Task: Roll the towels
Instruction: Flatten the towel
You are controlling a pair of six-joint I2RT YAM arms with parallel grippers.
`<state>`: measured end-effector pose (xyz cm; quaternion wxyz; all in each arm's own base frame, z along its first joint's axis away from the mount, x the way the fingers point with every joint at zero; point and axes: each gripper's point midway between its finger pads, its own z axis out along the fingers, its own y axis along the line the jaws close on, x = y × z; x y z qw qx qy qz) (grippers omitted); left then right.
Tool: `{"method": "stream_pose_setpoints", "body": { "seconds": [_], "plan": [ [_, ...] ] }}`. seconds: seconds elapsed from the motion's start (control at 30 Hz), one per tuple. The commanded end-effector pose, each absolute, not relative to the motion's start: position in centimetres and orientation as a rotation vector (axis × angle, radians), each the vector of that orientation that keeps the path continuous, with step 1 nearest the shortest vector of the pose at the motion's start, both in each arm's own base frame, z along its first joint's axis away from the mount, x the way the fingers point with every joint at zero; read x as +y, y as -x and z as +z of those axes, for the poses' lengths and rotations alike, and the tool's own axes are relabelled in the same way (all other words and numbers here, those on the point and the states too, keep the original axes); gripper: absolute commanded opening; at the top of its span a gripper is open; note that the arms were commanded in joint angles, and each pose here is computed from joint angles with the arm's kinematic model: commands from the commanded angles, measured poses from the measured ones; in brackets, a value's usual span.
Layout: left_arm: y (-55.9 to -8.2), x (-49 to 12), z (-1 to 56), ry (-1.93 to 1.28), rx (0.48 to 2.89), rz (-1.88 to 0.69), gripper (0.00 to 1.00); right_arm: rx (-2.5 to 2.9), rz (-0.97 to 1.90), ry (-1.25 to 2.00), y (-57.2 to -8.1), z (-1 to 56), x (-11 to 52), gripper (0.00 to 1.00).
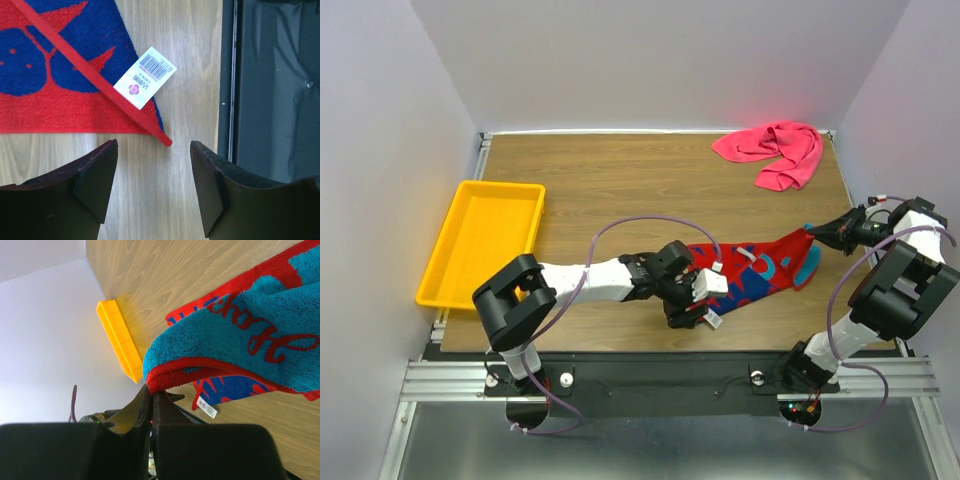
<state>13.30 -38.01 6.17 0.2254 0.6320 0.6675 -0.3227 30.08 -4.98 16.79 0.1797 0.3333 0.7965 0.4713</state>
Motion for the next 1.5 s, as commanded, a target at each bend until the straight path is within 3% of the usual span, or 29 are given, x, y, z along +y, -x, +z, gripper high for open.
{"method": "stream_pose_setpoints", "body": {
  "seconds": [0.0,0.3,0.5,0.83,0.9,1.03,1.3,1.47],
  "plan": [
    [-12.6,-40.7,8.1,-1.708,1.779,-0.999,0.70,2.246,1.305,-0.880,-30.4,17.2,-5.5,0.00],
    [-12.8,-41.4,5.1,-1.687,1.885,-0.995,0.60,2.254,1.299,-0.871,-30.4,17.3,-5.6,0.01],
    [-14.6,-41.3,7.4,-1.621,1.862,-0.934,0.00,2.229,1.352,-0.830,-30.1,18.0,-4.9,0.00],
    [-25.0,-33.0,18.6,-1.295,1.814,-0.650,0.00,2.099,1.374,-0.632,-32.6,23.7,-6.0,0.01],
    [-25.4,-31.2,19.5,-1.288,1.810,-0.592,0.00,2.077,1.372,-0.572,-33.0,24.9,-6.2,0.01],
    [-23.8,-28.2,21.3,-1.313,1.764,-0.536,0.00,2.048,1.404,-0.441,-31.9,27.5,-5.1,0.01],
    [-19.7,-22.5,22.6,-1.273,1.716,-0.490,0.00,2.089,1.288,-0.308,-27.1,27.0,-1.7,0.00],
    [-18.8,-20.4,27.2,-1.172,1.611,-0.459,0.00,2.063,1.228,-0.265,-25.4,29.2,-0.1,0.00]
  ]
}}
